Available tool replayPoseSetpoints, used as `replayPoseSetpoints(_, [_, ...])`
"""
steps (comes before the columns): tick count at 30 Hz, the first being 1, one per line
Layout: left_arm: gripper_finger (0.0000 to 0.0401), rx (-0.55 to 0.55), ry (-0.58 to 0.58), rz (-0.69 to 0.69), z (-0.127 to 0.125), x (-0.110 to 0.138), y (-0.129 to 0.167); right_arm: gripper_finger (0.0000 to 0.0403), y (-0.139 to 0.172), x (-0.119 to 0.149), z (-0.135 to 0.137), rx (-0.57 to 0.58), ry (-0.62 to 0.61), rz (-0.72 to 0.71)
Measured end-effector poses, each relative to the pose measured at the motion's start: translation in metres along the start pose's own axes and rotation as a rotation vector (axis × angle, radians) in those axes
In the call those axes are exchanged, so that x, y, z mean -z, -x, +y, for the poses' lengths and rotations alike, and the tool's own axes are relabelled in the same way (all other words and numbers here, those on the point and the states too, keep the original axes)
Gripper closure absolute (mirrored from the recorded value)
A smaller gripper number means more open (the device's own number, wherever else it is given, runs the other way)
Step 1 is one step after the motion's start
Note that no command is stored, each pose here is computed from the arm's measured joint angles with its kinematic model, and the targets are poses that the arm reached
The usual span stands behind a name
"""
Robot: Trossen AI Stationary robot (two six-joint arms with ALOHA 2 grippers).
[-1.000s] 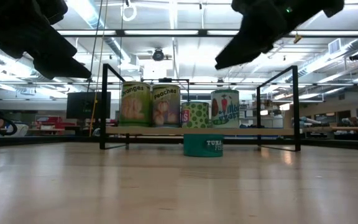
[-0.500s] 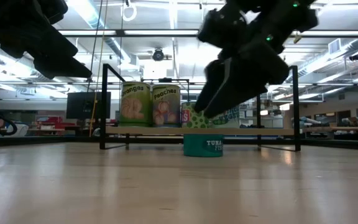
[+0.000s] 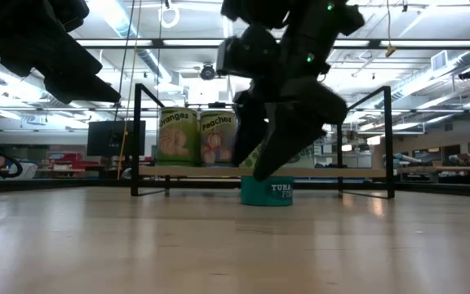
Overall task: Pick and place cans onto a shelf
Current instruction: Put the canned tuna on the shelf
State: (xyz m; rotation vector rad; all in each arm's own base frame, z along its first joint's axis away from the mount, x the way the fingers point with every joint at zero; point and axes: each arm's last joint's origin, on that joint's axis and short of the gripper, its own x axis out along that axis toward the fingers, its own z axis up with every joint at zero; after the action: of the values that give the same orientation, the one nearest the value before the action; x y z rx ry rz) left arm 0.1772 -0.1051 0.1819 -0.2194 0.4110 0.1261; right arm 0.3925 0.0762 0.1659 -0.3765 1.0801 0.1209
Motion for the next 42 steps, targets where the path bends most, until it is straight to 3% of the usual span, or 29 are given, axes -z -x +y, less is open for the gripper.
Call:
replayPoseSetpoints(11, [0.0083, -0.001, -0.001, 0.002, 0.000, 0.000, 0.000, 0.0010, -0.018, 0.017, -0.015, -0.020, -0.061, 0.132])
replayPoseSetpoints(22, [0.0083, -0.001, -0.001, 0.002, 0.000, 0.000, 0.000, 0.0091, -0.015, 0.017, -0.016, -0.015, -0.102, 0.140])
replayPoseSetpoints(31, [0.0083, -0.001, 0.017, 0.002, 0.000, 0.000, 0.000, 0.0095, 0.028, 0.026, 0.001, -0.038, -0.144, 0.302])
replayPoseSetpoints(42, [0.0083, -0.001, 0.016, 0.003, 0.000, 0.000, 0.000, 0.0095, 0.082, 0.053, -0.011, 0.116, -0.240, 0.246])
